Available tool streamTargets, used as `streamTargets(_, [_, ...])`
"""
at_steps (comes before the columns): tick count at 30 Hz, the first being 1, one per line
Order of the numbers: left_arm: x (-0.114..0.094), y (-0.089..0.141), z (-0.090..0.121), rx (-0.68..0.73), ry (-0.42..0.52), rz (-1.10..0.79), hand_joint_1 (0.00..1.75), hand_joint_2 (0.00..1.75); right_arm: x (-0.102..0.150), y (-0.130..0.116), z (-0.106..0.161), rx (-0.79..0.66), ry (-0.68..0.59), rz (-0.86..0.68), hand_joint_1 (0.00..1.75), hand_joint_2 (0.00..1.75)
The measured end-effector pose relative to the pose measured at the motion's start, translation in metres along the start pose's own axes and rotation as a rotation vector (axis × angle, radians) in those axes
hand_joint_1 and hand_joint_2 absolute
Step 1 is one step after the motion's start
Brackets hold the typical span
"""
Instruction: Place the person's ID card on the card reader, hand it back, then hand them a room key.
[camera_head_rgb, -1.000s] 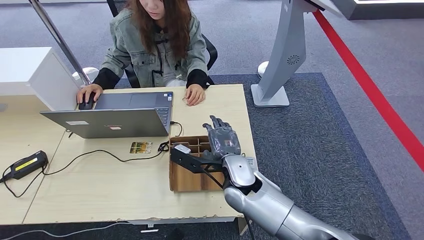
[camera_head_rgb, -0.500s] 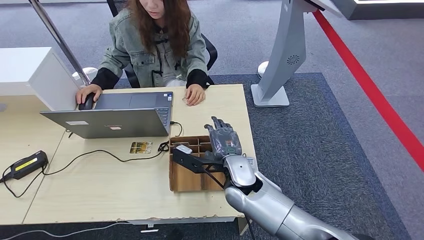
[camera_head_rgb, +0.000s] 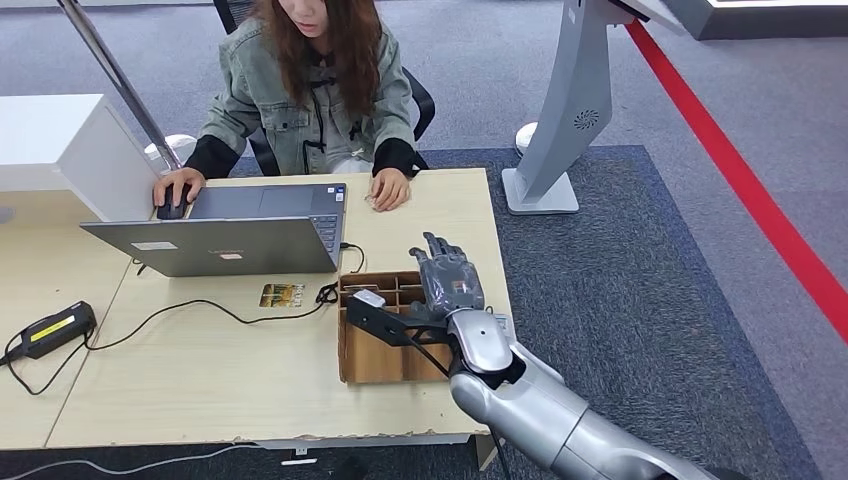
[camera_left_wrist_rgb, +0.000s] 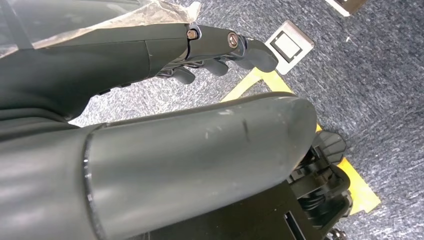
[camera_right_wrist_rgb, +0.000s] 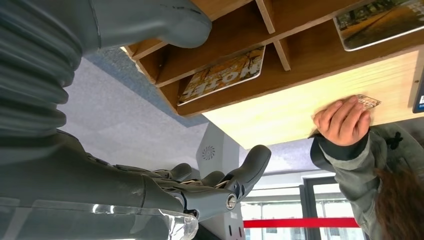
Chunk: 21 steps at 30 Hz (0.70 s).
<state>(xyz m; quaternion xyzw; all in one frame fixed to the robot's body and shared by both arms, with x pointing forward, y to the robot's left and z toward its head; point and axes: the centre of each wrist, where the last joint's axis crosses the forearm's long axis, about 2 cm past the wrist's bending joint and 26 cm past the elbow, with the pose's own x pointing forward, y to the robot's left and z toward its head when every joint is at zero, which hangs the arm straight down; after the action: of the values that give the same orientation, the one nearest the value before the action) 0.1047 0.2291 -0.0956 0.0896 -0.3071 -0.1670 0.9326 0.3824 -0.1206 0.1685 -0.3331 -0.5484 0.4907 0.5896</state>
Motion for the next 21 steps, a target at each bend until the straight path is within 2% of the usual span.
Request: streamTargets(21, [0.0018,0.0002,-0.0006,0.005,-0.001,0.016,0.0,0.0,-0.0022,0.001,-0.0039,0.008,0.015,0.012,0.47,1.75])
